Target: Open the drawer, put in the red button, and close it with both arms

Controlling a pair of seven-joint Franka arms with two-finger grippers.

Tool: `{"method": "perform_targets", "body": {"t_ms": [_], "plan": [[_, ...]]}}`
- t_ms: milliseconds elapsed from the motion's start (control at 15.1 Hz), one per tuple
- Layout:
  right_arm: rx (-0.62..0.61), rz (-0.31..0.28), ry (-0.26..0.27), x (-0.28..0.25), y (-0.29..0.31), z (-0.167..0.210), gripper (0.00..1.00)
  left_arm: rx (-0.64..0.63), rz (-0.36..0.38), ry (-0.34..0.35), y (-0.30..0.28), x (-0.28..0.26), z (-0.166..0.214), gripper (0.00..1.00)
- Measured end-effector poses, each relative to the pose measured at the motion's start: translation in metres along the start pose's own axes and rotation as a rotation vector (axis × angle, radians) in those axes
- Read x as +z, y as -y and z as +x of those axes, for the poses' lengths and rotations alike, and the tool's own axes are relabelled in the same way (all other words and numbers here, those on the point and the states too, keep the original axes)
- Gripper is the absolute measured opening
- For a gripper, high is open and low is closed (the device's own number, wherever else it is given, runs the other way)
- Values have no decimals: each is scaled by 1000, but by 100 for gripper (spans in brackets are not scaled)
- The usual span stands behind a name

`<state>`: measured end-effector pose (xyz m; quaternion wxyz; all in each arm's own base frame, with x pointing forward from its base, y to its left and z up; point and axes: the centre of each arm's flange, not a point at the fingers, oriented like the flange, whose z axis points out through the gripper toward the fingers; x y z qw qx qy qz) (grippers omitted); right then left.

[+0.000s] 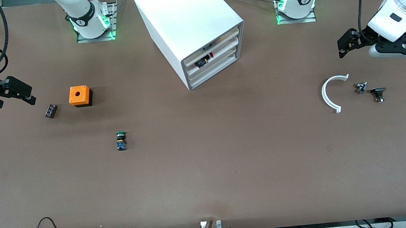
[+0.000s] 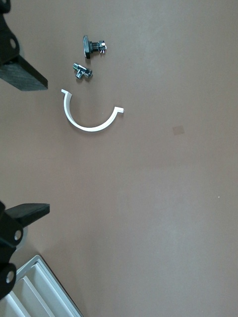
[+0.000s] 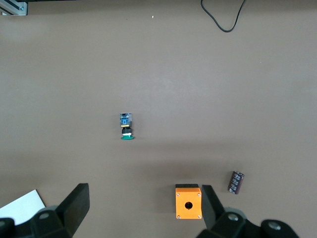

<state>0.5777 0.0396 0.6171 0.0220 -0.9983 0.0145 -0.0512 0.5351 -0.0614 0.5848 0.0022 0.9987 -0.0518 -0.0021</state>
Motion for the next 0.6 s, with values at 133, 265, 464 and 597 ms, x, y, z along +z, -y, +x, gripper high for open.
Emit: {"method": "perform_targets", "body": {"t_ms": [133, 265, 464, 597], "plan": [[0, 0, 1, 0, 0, 0, 100, 0, -1, 2, 1, 1, 0, 100], [0, 0, 1, 1, 0, 0, 100, 10, -3, 2, -3, 1, 0, 100], [0, 0, 2, 1, 0, 0, 100, 11, -3, 3, -4, 1, 0, 100], [0, 0, 4, 2, 0, 0, 100, 8, -4, 5, -2, 2, 0, 100]]}}
